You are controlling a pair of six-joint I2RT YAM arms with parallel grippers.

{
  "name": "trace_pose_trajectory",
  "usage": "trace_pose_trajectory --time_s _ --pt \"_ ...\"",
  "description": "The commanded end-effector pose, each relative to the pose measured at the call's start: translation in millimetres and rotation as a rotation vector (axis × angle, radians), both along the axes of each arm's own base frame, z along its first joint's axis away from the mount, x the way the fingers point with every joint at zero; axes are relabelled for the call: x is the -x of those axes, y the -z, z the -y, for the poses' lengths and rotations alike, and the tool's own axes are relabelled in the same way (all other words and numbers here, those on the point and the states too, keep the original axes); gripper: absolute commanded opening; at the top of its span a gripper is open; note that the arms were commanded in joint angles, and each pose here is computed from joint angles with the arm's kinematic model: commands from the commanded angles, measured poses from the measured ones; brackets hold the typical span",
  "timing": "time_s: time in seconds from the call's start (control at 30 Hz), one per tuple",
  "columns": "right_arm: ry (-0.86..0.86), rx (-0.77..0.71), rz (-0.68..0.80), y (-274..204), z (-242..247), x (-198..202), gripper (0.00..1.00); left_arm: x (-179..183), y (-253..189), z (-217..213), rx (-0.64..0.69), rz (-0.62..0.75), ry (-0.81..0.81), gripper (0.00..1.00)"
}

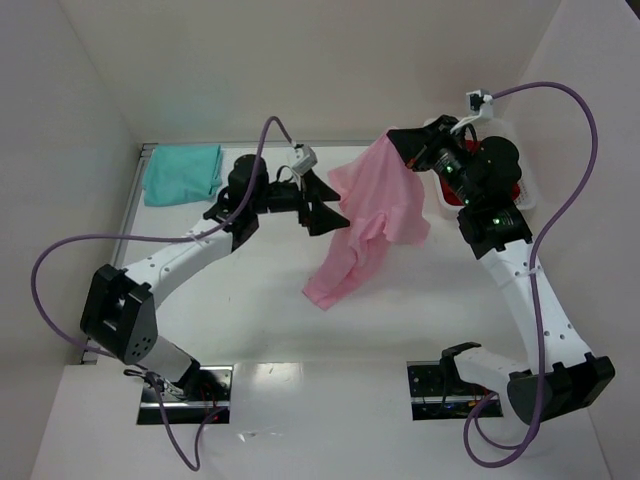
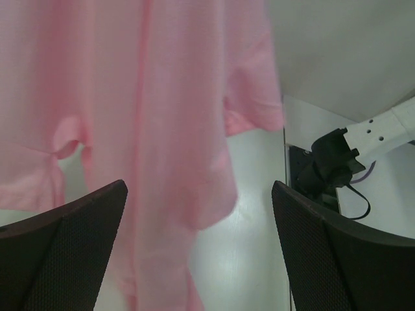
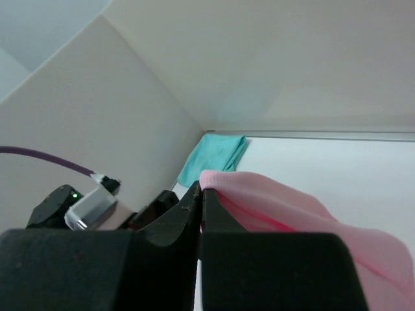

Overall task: Fold and stack the t-shirts
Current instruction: Move the tshirt to the center of the board

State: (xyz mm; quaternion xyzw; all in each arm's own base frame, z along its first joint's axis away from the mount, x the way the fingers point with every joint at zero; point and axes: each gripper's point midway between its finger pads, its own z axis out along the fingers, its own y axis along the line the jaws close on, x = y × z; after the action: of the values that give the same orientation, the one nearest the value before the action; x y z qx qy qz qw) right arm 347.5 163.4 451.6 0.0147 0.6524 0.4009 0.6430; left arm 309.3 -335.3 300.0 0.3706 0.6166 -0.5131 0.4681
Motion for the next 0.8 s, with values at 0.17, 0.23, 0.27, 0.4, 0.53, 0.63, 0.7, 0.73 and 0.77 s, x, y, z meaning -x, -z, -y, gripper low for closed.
trace_pose_trajectory --time_s 0.17,0.23,0.27,0.4,0.53,0.63,0.7,0.73,0.77 --pt "-0.06 0.011 0.085 -20 -6 15 0.0 -16 24 48 -0.012 0.069 0.061 1.0" --pt "-0.06 0.01 0.088 -24 -5 17 0.0 -20 38 53 -0.048 0.063 0.053 1.0" --pt "-0.051 0.006 0.096 -27 -3 19 0.0 -19 47 61 -0.072 0.056 0.047 1.0" --pt "-0.063 0.005 0.115 -34 -4 25 0.0 -53 80 67 -0.144 0.06 -0.145 1.0" --pt "-0.074 0.001 0.144 -44 -4 31 0.0 -70 102 77 -0.173 0.029 -0.216 1.0" --pt "-0.072 0.01 0.14 -41 -4 31 0.0 -80 119 76 -0.216 0.006 -0.314 1.0" --pt "-0.063 0.008 0.139 -42 -3 30 0.0 -90 134 72 -0.26 -0.002 -0.404 1.0" --pt "-0.063 0.006 0.15 -46 -2 31 0.0 -89 138 73 -0.276 -0.014 -0.428 1.0" --pt "-0.062 0.016 0.146 -44 -2 31 0.0 -88 140 73 -0.29 -0.013 -0.453 1.0"
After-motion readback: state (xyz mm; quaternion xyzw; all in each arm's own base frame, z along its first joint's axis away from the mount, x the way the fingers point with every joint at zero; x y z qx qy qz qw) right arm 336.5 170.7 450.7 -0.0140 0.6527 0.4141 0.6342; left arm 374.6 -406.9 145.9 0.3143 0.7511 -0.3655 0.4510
